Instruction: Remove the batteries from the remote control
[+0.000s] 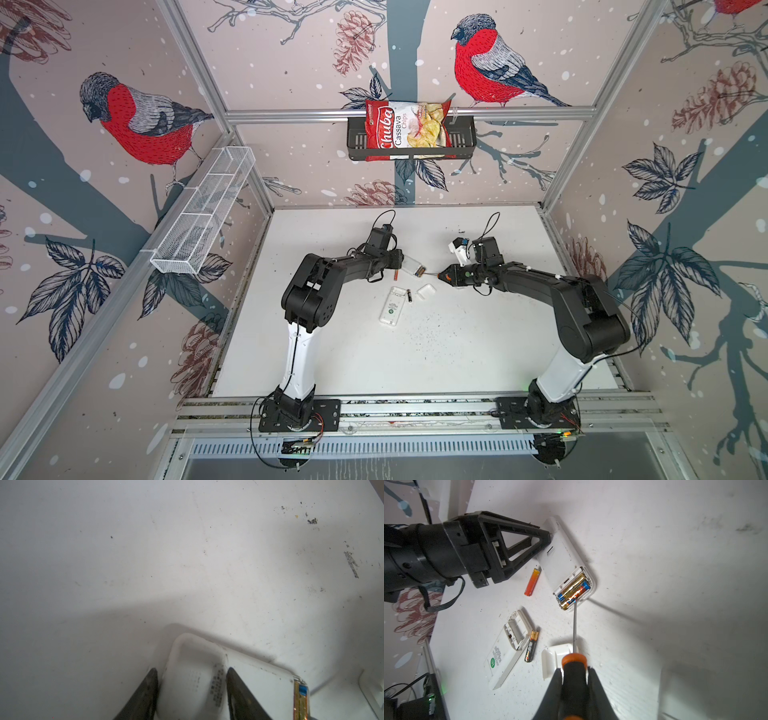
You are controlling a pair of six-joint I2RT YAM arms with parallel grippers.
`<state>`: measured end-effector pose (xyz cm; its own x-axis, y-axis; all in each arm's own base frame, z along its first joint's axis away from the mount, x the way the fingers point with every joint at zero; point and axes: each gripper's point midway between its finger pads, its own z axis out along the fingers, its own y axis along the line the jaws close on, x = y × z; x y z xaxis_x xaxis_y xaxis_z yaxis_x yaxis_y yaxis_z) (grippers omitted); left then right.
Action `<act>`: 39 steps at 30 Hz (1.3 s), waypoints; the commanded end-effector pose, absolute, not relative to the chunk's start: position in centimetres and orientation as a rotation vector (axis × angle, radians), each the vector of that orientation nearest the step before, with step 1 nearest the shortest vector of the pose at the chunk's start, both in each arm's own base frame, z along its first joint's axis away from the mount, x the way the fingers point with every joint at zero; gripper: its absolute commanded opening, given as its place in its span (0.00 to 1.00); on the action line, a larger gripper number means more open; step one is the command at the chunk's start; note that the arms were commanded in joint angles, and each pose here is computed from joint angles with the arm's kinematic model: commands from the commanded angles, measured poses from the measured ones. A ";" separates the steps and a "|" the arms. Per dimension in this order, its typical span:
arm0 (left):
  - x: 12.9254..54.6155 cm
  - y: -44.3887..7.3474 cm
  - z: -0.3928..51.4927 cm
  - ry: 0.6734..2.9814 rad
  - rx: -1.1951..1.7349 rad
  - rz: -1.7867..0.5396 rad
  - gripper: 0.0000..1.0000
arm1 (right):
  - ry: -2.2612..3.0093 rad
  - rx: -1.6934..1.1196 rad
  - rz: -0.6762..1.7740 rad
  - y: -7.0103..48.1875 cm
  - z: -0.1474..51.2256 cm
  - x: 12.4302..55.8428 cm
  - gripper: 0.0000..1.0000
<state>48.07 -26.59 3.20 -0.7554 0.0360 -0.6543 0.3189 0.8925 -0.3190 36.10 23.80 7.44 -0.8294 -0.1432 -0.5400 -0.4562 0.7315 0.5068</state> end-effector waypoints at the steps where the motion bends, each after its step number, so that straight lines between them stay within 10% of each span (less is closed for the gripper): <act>1: 46.7 -27.0 2.0 2.439 0.287 -0.573 0.51 | 2.493 -0.519 0.740 23.4 7.0 36.4 0.00; 39: 46.5 -26.4 1.9 2.449 0.263 -0.558 0.51 | 2.536 -0.526 0.762 23.4 7.7 35.4 0.00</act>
